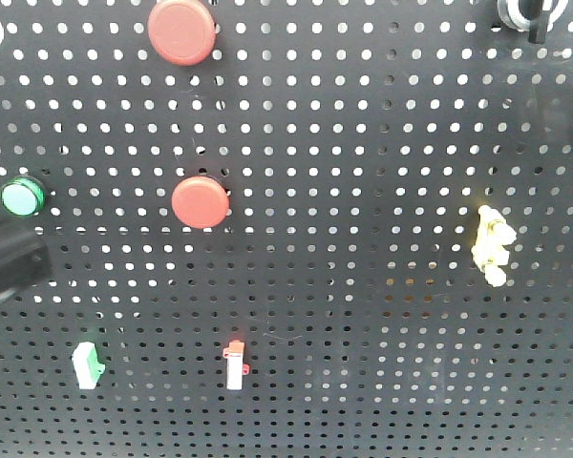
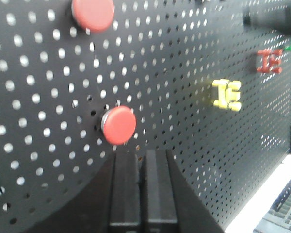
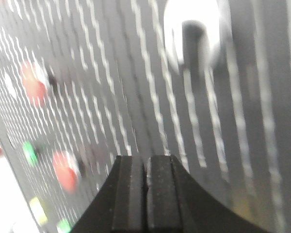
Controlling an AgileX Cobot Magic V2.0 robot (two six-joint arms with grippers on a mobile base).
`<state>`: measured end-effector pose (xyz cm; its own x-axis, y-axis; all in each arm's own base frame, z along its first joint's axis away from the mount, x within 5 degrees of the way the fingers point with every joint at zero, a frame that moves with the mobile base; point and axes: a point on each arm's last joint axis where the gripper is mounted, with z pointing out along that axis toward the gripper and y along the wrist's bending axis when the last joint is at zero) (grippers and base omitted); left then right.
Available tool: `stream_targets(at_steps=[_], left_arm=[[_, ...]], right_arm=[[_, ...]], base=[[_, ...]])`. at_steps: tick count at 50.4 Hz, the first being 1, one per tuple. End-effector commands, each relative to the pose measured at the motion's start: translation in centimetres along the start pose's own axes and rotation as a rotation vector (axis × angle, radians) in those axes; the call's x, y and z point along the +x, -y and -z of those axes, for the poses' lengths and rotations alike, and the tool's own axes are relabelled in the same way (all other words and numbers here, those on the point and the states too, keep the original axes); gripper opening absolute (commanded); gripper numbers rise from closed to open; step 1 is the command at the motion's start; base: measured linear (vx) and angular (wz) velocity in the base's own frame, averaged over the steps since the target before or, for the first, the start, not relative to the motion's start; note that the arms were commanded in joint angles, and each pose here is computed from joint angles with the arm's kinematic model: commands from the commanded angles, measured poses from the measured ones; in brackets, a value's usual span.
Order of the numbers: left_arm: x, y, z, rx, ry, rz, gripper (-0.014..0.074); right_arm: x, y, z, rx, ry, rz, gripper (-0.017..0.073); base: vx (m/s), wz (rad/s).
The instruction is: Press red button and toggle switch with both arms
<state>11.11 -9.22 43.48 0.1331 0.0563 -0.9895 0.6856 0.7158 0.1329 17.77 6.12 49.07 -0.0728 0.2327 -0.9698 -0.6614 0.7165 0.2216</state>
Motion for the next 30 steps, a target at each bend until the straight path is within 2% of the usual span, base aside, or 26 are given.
stream_targets(at_steps=[1,4,7,13,16,20,30], left_arm=[[-1.4,-0.6,0.3,-0.059,0.081,0.028,0.0002],[-1.5,-0.6,0.3,-0.066,0.087,0.028,0.0002],[-1.5,-0.7,0.3,-0.071,0.090,0.028,0.0002],[-1.5,-0.8,0.3,-0.079,0.097,0.028,0.0002],[-1.5,-0.7,0.3,-0.077,0.095,0.028,0.0002],[-1.5,-0.8,0.3,-0.078,0.096,0.028,0.0002],[-1.5,-0.7,0.3,-0.072,0.091,0.027,0.0002]], right_arm=[[-2.1,-0.5,-0.2,-0.037,0.071,-0.043,-0.0003],[-2.3,-0.6,-0.6,-0.059,0.069,-0.069,-0.0003],[-2.1,-1.4,-1.2,-0.103,0.057,-0.056,-0.0003],[-1.9,-2.3,-2.3,-0.083,0.091,-0.044,-0.0003],[-1.9,-2.5,-2.8,-0.059,0.117,-0.040,-0.0003],[-2.0,-2.0,-3.2,0.013,0.148,-0.011,-0.0003],[-2.1,-1.0,-3.6,0.092,0.180,-0.011,-0.0003]], base=[[0.00,0.00],[0.00,0.00],[0.00,0.00],[0.00,0.00],[0.00,0.00],[0.00,0.00],[0.00,0.00]])
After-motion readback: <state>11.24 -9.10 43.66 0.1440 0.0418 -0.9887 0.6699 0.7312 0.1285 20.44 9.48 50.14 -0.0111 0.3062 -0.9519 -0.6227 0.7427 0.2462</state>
